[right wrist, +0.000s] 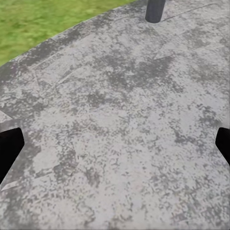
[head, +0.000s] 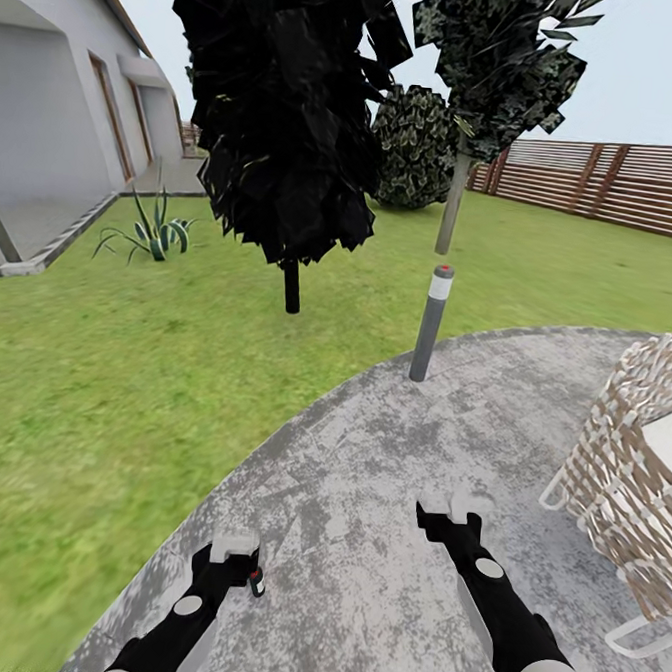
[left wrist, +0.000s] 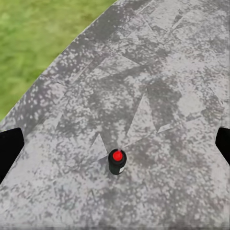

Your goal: In the garden, pick up the pesticide atomizer on the floor and spray pesticide onto both trees until each tree trunk is fully covered.

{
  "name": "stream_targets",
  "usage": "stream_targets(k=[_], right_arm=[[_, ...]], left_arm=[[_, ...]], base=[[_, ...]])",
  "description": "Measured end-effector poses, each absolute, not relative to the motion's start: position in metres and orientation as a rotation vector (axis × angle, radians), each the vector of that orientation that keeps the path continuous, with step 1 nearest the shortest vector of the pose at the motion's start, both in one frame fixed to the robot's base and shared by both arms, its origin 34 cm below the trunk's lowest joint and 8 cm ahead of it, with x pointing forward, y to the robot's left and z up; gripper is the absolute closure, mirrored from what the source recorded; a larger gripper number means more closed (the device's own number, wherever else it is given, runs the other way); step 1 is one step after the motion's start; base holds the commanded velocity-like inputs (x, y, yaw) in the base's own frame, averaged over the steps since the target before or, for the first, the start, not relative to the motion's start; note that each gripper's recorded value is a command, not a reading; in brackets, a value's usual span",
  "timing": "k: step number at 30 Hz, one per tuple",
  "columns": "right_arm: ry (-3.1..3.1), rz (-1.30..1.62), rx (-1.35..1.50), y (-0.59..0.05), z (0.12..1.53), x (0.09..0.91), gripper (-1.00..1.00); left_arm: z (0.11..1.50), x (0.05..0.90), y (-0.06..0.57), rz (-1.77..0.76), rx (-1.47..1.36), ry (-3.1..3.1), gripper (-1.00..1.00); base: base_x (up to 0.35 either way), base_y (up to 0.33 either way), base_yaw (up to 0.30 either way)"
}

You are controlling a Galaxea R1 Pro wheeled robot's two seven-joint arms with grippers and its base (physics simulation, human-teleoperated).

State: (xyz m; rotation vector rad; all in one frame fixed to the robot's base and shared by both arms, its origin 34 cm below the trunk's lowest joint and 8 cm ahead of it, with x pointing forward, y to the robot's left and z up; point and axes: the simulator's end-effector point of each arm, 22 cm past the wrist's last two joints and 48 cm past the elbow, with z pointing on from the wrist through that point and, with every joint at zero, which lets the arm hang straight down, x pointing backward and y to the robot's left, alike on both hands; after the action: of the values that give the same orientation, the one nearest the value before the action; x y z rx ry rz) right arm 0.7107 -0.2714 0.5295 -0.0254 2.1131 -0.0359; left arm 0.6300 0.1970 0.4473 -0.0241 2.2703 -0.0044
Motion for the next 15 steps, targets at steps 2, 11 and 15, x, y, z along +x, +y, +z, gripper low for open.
stream_targets(k=[2, 11, 15], right_arm=[[2.116, -0.036, -0.025, -0.271, 0.524, 0.71, -1.0], [2.116, -0.035, -0.024, -0.271, 0.505, 0.707, -1.0], [2.115, -0.035, -0.024, -0.271, 0.497, 0.705, -1.0]], left_arm=[[0.441, 0.628, 0.197, -0.004, -0.023, 2.275, -1.0], [0.419, 0.62, 0.197, -0.004, -0.023, 2.283, -1.0], [0.41, 0.618, 0.197, -0.004, -0.023, 2.285, -1.0]], base=[[0.0, 0.0, 0.0], [0.0, 0.0, 0.0], [0.0, 0.0, 0.0]])
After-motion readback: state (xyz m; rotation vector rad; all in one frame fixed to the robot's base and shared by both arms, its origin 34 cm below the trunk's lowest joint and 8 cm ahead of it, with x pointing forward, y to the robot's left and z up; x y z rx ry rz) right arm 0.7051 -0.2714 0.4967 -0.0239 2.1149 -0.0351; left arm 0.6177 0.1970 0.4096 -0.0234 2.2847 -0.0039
